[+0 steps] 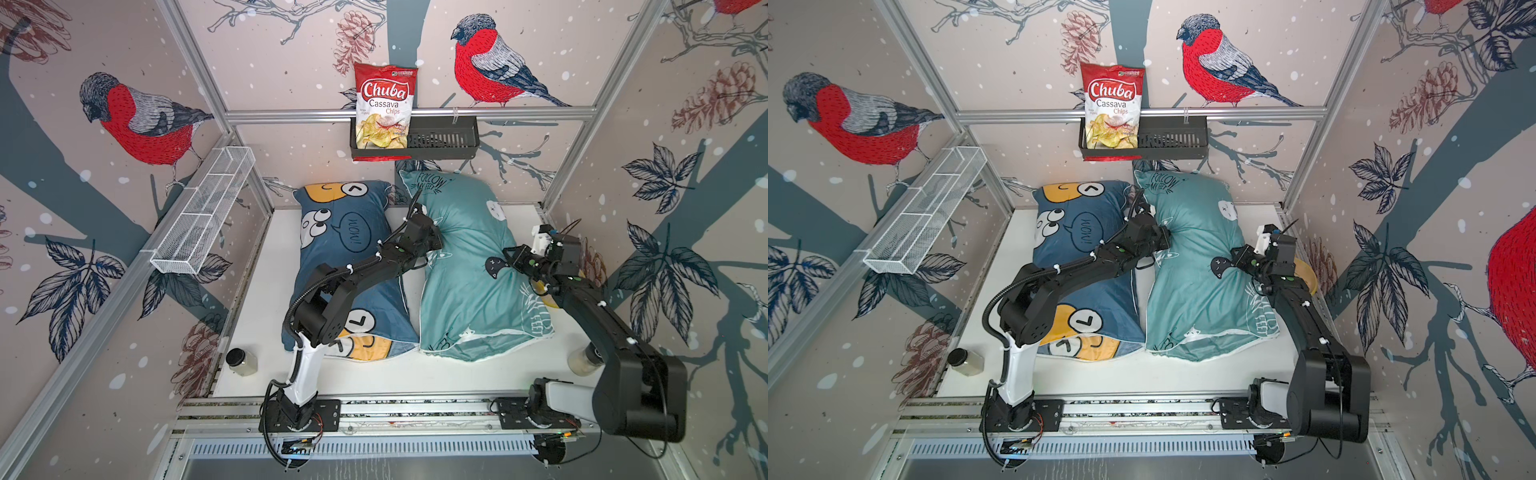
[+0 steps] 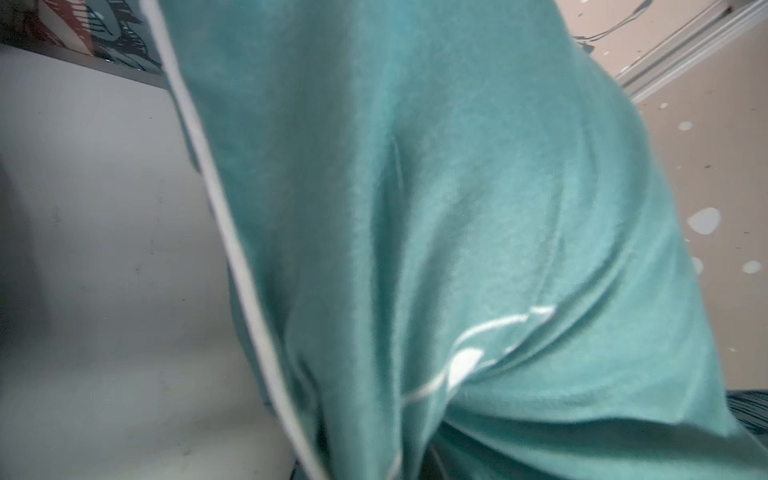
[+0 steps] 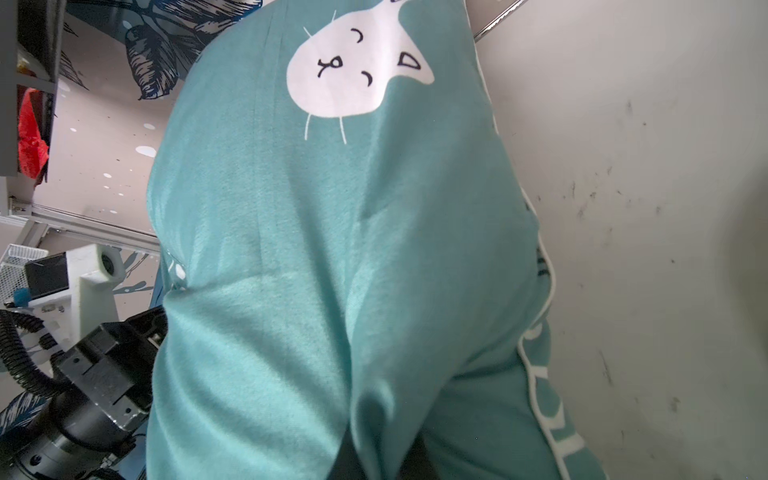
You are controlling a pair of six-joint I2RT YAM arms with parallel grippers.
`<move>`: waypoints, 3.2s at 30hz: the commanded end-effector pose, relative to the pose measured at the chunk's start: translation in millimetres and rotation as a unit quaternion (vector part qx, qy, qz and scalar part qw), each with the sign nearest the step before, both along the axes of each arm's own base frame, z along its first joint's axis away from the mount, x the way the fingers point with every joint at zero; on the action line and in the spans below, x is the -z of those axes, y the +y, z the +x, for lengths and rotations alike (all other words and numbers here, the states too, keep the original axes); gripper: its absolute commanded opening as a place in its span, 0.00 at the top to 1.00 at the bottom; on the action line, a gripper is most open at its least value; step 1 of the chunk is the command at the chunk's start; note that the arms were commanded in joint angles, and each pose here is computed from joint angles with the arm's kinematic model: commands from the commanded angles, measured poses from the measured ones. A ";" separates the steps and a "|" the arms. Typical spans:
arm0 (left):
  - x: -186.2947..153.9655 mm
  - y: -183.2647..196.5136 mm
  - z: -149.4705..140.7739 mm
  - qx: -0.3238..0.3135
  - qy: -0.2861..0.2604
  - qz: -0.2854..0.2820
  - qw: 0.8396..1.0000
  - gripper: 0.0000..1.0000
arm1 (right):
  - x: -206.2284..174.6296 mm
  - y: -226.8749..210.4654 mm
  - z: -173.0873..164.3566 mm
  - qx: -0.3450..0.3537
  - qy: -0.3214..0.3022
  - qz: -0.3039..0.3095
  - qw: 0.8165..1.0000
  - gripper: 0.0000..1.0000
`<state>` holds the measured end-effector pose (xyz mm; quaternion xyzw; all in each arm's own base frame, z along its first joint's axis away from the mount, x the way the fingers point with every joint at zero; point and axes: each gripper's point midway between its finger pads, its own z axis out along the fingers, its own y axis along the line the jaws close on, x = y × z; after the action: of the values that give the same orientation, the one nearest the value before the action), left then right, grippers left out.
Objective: Zip up pillowcases
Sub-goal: Place the pillowcase at the center of the board, then pick up the pillowcase from the center of the board.
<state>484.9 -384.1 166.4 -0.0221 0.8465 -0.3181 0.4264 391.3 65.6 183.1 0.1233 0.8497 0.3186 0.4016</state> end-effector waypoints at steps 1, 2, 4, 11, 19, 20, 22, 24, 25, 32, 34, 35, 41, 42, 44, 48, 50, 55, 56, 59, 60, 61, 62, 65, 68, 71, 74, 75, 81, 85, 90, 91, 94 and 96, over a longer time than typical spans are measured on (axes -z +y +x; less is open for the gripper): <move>1.3 24.9 31.6 -0.066 -0.032 0.030 0.997 1.00 | -10.8 11.9 20.6 -0.027 -0.040 0.007 0.999 1.00; 4.7 28.7 37.7 -0.075 -0.032 0.037 0.996 1.00 | -7.4 15.1 25.1 -0.031 -0.036 0.008 0.999 1.00; 16.8 36.7 51.0 -0.086 -0.022 0.050 0.995 1.00 | -1.3 21.7 33.3 -0.037 -0.028 0.016 0.999 1.00; 57.0 44.1 70.8 -0.092 0.011 0.070 0.993 1.00 | 19.7 20.9 54.8 0.005 -0.006 0.028 1.000 1.00; 41.6 59.2 67.8 -0.098 -0.019 0.090 0.991 0.36 | 41.9 25.2 67.8 0.002 0.014 0.046 0.999 1.00; 33.8 61.5 65.5 -0.100 -0.029 0.089 0.991 0.32 | 42.6 25.3 68.9 0.003 0.014 0.046 0.999 1.00; 9.1 65.5 58.7 -0.104 -0.068 0.075 0.989 0.24 | 44.6 27.8 69.7 0.001 0.016 0.045 0.999 1.00; -12.3 66.4 51.5 -0.105 -0.104 0.068 0.987 0.16 | 44.5 30.7 69.8 -0.001 0.015 0.045 0.999 0.99; -23.9 66.7 48.5 -0.106 -0.117 0.072 0.985 0.14 | 45.1 31.7 70.3 -0.002 0.015 0.044 0.999 0.98; -80.8 65.8 7.0 -0.113 -0.172 0.113 0.972 0.08 | 32.5 35.0 59.8 0.009 -0.003 0.063 0.998 0.98; -89.2 55.5 -12.5 -0.098 -0.175 0.104 0.974 0.10 | 27.0 39.5 54.8 0.007 -0.009 0.066 0.998 0.98; -90.4 45.7 -22.2 -0.081 -0.168 0.090 0.978 0.12 | 23.3 42.7 51.5 0.003 -0.012 0.069 0.998 0.98; -59.3 -33.4 -66.9 0.038 -0.096 0.005 0.995 0.19 | -8.9 65.6 35.6 -0.039 -0.037 0.064 0.996 0.92; -50.7 -36.8 -68.7 0.036 -0.089 0.005 0.995 0.20 | -13.1 66.8 33.0 -0.046 -0.038 0.061 0.996 0.89; -26.2 -34.2 -65.4 0.019 -0.072 0.021 0.997 0.23 | -17.4 64.2 29.0 -0.047 -0.043 0.051 0.997 0.81; 22.1 -25.3 -53.0 -0.007 -0.024 -0.008 1.000 0.29 | -22.4 39.2 19.2 -0.019 -0.047 0.041 0.998 0.48; 33.6 -22.3 -47.6 -0.014 -0.013 -0.015 1.000 0.29 | -21.4 24.6 6.8 -0.007 -0.040 0.030 0.999 0.32; 53.3 -3.8 -19.7 -0.036 -0.004 0.017 0.999 0.27 | -17.5 -18.4 -31.6 0.025 -0.031 0.008 0.999 0.00; 57.3 0.3 -13.8 -0.038 -0.001 0.017 0.999 0.27 | -15.4 -25.5 -40.1 0.033 -0.030 0.011 0.999 0.01; 56.5 9.0 -0.5 -0.047 -0.005 0.019 0.999 0.26 | 0.1 -33.8 -65.3 0.045 -0.020 0.023 0.999 0.01; 56.5 11.2 3.8 -0.048 -0.005 0.025 0.999 0.27 | 5.2 -35.1 -72.9 0.048 -0.018 0.026 0.998 0.00; 55.1 12.7 7.3 -0.047 -0.006 0.026 0.999 0.26 | 10.8 -36.1 -79.3 0.051 -0.011 0.031 0.998 0.00; 53.2 13.9 10.7 -0.048 -0.008 0.028 0.998 0.26 | 16.0 -34.8 -86.9 0.051 -0.004 0.042 0.998 0.03; 48.8 12.8 18.5 -0.045 -0.014 0.032 0.998 0.26 | 23.0 -17.9 -108.4 0.022 -0.001 0.078 0.997 0.09; 49.5 9.7 23.9 -0.040 -0.015 0.040 0.998 0.26 | 26.0 -13.8 -129.7 0.017 0.009 0.064 0.998 0.09; 53.5 11.1 27.7 -0.042 -0.014 0.036 0.998 0.26 | 29.2 -15.0 -147.9 0.032 0.010 0.051 0.998 0.09; 56.1 14.8 32.1 -0.048 -0.013 0.030 0.998 0.26 | 38.8 -7.7 -160.9 0.035 0.014 0.086 0.996 0.10; 55.6 15.5 33.3 -0.051 -0.014 0.027 0.998 0.26 | 39.4 -3.4 -163.7 0.031 0.014 0.100 0.994 0.10; 57.3 21.5 35.0 -0.060 -0.016 0.013 0.998 0.26 | 51.5 -7.6 -169.0 0.058 0.038 0.103 0.992 0.00; 62.8 24.9 36.5 -0.063 -0.011 0.008 0.998 0.26 | 48.9 -6.3 -171.1 0.060 0.028 0.111 0.992 0.01; 66.8 22.6 36.5 -0.058 -0.009 0.006 0.998 0.26 | 45.9 -0.7 -176.2 0.052 0.032 0.117 0.991 0.05; 68.0 22.3 36.0 -0.057 -0.007 0.006 0.998 0.26 | 48.3 -0.1 -177.2 0.051 0.036 0.115 0.991 0.06; 67.9 23.1 36.6 -0.059 -0.009 0.007 0.998 0.26 | 53.8 4.5 -179.7 0.043 0.044 0.122 0.991 0.14; 69.1 24.6 37.1 -0.061 -0.008 0.009 0.998 0.26 | 52.9 8.5 -179.7 0.037 0.041 0.128 0.990 0.21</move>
<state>515.5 -384.0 126.1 -0.0399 0.8204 -0.3389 0.4588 212.9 70.2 131.1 0.2121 0.8152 0.3949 0.3666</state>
